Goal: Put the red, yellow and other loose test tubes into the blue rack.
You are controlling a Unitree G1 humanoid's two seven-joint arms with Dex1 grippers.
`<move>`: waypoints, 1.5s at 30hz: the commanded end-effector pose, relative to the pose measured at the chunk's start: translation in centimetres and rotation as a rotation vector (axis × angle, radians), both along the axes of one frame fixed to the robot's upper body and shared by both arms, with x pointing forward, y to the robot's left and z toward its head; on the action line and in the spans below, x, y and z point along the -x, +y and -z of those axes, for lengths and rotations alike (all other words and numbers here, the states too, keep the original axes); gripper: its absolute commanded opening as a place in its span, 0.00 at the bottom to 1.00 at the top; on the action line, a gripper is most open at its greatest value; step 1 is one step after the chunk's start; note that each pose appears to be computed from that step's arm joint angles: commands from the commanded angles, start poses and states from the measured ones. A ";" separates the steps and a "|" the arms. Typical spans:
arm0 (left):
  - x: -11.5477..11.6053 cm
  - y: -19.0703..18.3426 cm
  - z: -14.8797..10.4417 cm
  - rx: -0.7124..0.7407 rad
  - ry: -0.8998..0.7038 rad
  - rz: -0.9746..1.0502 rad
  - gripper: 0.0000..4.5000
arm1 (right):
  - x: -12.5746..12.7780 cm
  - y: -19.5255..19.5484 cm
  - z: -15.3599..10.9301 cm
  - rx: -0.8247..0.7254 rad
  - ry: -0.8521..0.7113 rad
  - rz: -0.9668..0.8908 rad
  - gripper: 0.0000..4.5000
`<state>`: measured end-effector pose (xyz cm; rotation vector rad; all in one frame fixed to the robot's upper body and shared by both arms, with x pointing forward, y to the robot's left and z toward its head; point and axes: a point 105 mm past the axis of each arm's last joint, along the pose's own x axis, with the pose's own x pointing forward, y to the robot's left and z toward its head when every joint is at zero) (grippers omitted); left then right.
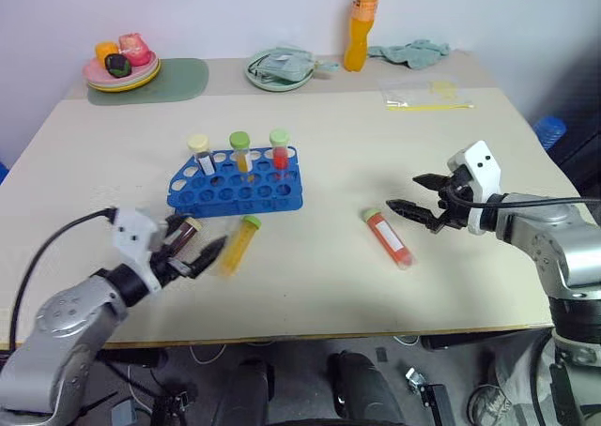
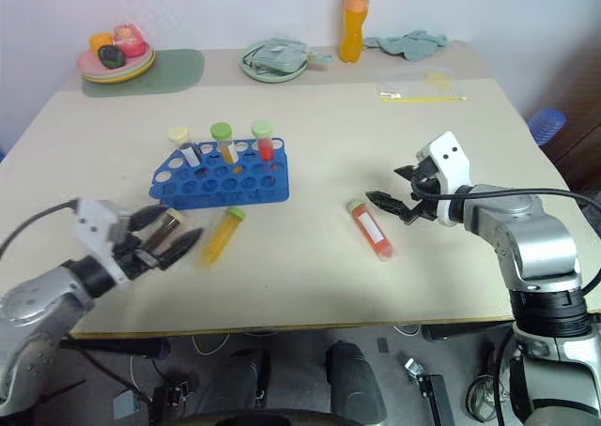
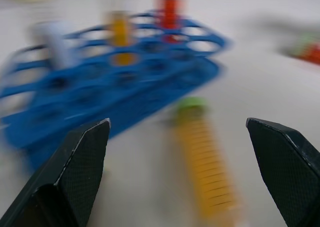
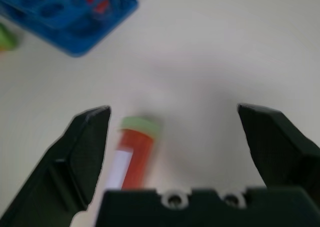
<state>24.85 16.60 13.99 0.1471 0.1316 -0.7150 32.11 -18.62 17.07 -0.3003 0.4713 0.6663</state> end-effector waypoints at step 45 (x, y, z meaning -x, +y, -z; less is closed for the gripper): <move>-0.2 2.3 2.4 0.105 -0.062 -0.190 1.00 | -3.0 19.2 -5.5 -0.501 -0.632 -0.223 0.24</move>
